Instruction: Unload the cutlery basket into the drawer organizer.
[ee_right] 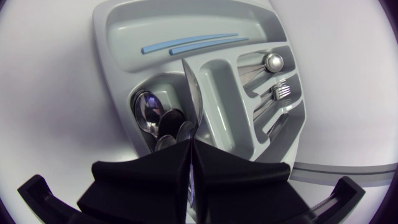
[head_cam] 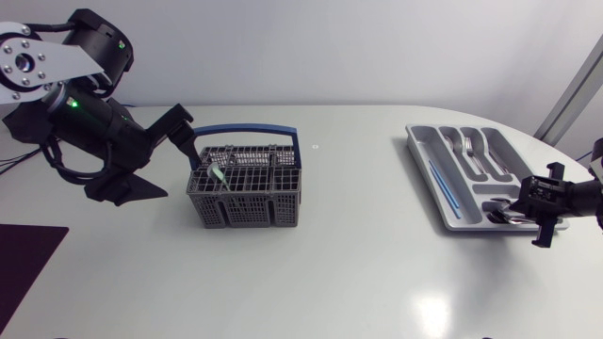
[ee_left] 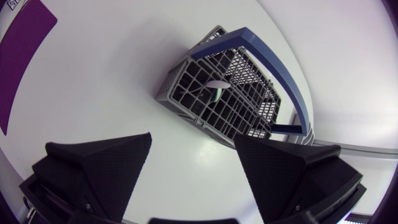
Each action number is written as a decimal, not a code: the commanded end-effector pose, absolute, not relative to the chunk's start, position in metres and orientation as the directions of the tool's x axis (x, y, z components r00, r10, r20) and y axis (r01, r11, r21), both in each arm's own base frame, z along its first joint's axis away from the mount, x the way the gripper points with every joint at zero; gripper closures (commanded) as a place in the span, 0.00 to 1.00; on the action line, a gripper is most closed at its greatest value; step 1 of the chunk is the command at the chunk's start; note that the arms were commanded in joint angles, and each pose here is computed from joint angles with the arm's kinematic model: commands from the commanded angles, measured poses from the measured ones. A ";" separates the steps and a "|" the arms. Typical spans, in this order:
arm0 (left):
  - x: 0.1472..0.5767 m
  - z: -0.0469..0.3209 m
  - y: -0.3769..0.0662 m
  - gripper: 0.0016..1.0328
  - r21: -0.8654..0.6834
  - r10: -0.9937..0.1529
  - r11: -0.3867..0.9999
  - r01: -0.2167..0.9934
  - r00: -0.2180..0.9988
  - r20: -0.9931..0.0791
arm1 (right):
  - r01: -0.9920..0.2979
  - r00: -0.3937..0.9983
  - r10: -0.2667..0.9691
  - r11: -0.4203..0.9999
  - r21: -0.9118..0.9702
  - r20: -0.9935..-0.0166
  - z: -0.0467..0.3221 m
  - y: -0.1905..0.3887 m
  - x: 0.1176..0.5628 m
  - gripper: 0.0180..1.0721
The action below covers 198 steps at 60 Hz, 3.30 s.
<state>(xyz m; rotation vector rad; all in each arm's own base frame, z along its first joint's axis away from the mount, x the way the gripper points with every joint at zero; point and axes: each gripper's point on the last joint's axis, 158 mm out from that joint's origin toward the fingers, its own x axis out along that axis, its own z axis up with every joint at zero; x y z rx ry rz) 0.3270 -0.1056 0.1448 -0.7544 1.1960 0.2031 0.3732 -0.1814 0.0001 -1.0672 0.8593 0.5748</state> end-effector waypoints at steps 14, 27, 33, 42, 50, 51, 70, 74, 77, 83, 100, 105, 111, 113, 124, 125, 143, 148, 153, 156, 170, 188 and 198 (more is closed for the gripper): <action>0.317 0.138 -0.104 0.09 -0.399 -0.228 0.761 -0.512 0.365 -0.903 | -0.762 0.575 -0.085 0.308 -0.570 -0.814 -0.017 -0.201 0.371 0.84; 0.316 0.139 -0.102 0.09 -0.401 -0.227 0.761 -0.510 0.369 -0.901 | -0.736 0.603 -0.137 0.284 -0.614 -0.786 -0.014 -0.208 0.372 0.69; 0.315 0.140 -0.102 0.09 -0.402 -0.226 0.762 -0.508 0.372 -0.900 | -0.715 0.629 -0.151 0.275 -0.643 -0.763 -0.001 -0.206 0.371 0.63; 0.313 0.140 -0.102 0.09 -0.404 -0.229 0.761 -0.507 0.374 -0.899 | -0.680 0.664 -0.148 0.287 -0.674 -0.733 0.025 -0.191 0.373 0.54; 0.310 0.138 -0.100 0.08 -0.400 -0.226 0.764 -0.507 0.371 -0.901 | -0.645 0.694 -0.115 0.340 -0.684 -0.711 0.051 -0.161 0.377 0.42; 0.310 0.138 -0.100 0.08 -0.399 -0.225 0.763 -0.508 0.370 -0.902 | -0.640 0.698 -0.109 0.349 -0.685 -0.708 0.055 -0.156 0.378 0.41; 0.306 0.134 -0.089 0.06 -0.379 -0.202 0.778 -0.501 0.373 -0.906 | -0.633 0.723 0.058 0.453 -0.628 -0.688 0.112 -0.048 0.375 0.35; 0.306 0.134 -0.087 0.06 -0.375 -0.196 0.786 -0.491 0.378 -0.905 | -0.630 0.730 0.089 0.472 -0.616 -0.678 0.125 -0.020 0.374 0.35; 0.305 0.133 -0.085 0.06 -0.369 -0.189 0.790 -0.490 0.378 -0.906 | -0.635 0.728 0.122 0.491 -0.596 -0.675 0.132 0.001 0.371 0.35; 0.305 0.131 -0.081 0.06 -0.363 -0.182 0.794 -0.488 0.378 -0.908 | -0.662 0.712 0.179 0.495 -0.563 -0.679 0.142 0.042 0.364 0.35; 0.306 0.128 -0.073 0.06 -0.357 -0.174 0.805 -0.474 0.386 -0.906 | -0.717 0.659 0.314 0.535 -0.446 -0.683 0.164 0.146 0.345 0.35; 0.306 0.127 -0.071 0.06 -0.354 -0.172 0.807 -0.472 0.386 -0.906 | -0.726 0.643 0.342 0.558 -0.402 -0.686 0.169 0.164 0.343 0.35; 0.307 0.127 -0.069 0.06 -0.350 -0.169 0.813 -0.465 0.387 -0.906 | -0.742 0.608 0.373 0.580 -0.336 -0.701 0.172 0.185 0.340 0.35; 0.307 0.127 -0.069 0.06 -0.350 -0.169 0.816 -0.460 0.389 -0.906 | -0.745 0.602 0.383 0.585 -0.320 -0.701 0.174 0.192 0.339 0.35; 0.309 0.127 -0.067 0.06 -0.349 -0.168 0.824 -0.446 0.395 -0.903 | -0.760 0.545 0.415 0.612 -0.220 -0.729 0.176 0.225 0.332 0.35; 0.309 0.126 -0.067 0.06 -0.348 -0.168 0.826 -0.444 0.395 -0.903 | -0.761 0.540 0.419 0.613 -0.212 -0.730 0.177 0.229 0.331 0.35; 0.314 0.127 -0.061 0.06 -0.340 -0.162 0.851 -0.399 0.416 -0.895 | -0.741 0.489 0.447 0.666 -0.086 -0.749 0.185 0.268 0.335 0.35; 0.316 0.128 -0.061 0.06 -0.338 -0.162 0.861 -0.380 0.425 -0.891 | -0.739 0.466 0.451 0.671 -0.055 -0.762 0.181 0.278 0.334 0.35; 0.317 0.127 -0.061 0.06 -0.335 -0.163 0.872 -0.358 0.433 -0.887 | -0.748 0.436 0.470 0.664 -0.018 -0.767 0.181 0.292 0.330 0.35; 0.318 0.128 -0.060 0.06 -0.333 -0.163 0.875 -0.351 0.436 -0.885 | -0.746 0.426 0.477 0.666 -0.001 -0.769 0.181 0.297 0.330 0.35; 0.320 0.128 -0.059 0.06 -0.327 -0.162 0.887 -0.326 0.445 -0.881 | -0.774 0.349 0.529 0.628 0.081 -0.773 0.181 0.323 0.321 0.35; 0.336 0.138 -0.072 0.07 -0.320 -0.184 0.927 -0.195 0.506 -0.842 | -0.781 0.334 0.512 0.620 0.072 -0.792 0.169 0.326 0.316 0.32; 0.349 0.141 -0.081 0.07 -0.277 -0.188 0.956 -0.098 0.519 -0.834 | -0.790 0.313 0.501 0.609 0.072 -0.807 0.157 0.323 0.310 0.29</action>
